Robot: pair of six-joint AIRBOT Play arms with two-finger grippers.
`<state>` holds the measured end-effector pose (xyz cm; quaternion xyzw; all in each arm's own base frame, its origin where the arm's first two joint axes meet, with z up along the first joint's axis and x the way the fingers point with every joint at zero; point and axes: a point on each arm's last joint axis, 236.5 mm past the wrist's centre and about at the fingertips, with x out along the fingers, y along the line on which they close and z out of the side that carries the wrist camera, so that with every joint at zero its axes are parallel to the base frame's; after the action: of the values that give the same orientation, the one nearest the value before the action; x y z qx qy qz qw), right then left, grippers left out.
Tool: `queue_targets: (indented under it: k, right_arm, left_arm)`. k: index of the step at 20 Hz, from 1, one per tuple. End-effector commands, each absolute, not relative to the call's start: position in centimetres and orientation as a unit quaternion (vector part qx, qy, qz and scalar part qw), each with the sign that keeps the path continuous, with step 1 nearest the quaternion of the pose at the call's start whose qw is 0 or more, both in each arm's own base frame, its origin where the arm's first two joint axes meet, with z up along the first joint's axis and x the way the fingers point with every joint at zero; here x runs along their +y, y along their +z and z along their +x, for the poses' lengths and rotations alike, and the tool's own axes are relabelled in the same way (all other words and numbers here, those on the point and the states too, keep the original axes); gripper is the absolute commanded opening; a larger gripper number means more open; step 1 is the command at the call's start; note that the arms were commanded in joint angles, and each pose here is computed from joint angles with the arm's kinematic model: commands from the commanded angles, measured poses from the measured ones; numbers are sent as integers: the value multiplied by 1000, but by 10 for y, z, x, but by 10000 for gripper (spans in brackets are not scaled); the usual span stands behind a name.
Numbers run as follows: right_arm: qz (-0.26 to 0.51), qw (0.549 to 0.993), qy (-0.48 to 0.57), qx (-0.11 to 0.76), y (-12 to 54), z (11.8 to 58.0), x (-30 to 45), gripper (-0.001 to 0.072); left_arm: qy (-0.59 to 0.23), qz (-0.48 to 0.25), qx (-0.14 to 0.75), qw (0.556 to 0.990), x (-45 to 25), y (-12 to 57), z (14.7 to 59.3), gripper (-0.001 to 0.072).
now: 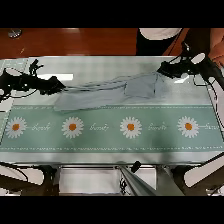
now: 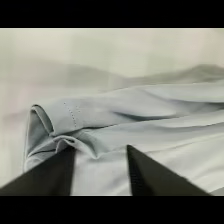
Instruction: Fold the shirts.
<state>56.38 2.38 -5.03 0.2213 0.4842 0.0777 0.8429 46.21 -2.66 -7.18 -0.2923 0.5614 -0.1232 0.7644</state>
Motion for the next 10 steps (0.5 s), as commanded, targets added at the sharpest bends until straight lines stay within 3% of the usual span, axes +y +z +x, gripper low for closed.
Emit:
queue_targets:
  k: [1, 3, 6, 10]
  right_arm:
    - [176, 847, 57, 498, -38, 549, -10, 507]
    - [153, 836, 32, 526, -33, 526, -45, 610]
    - [230, 781, 62, 577, -44, 489, -58, 611]
    - [348, 741, 110, 564, -53, 493, -42, 611]
  left_arm:
    - [-140, -296, 578, 748, -22, -62, 454, 511]
    - [-153, -301, 584, 739, -17, -47, 445, 511]
    - [-160, -295, 573, 748, -12, -20, 439, 510]
    - [-168, -275, 543, 776, -17, 18, 439, 510]
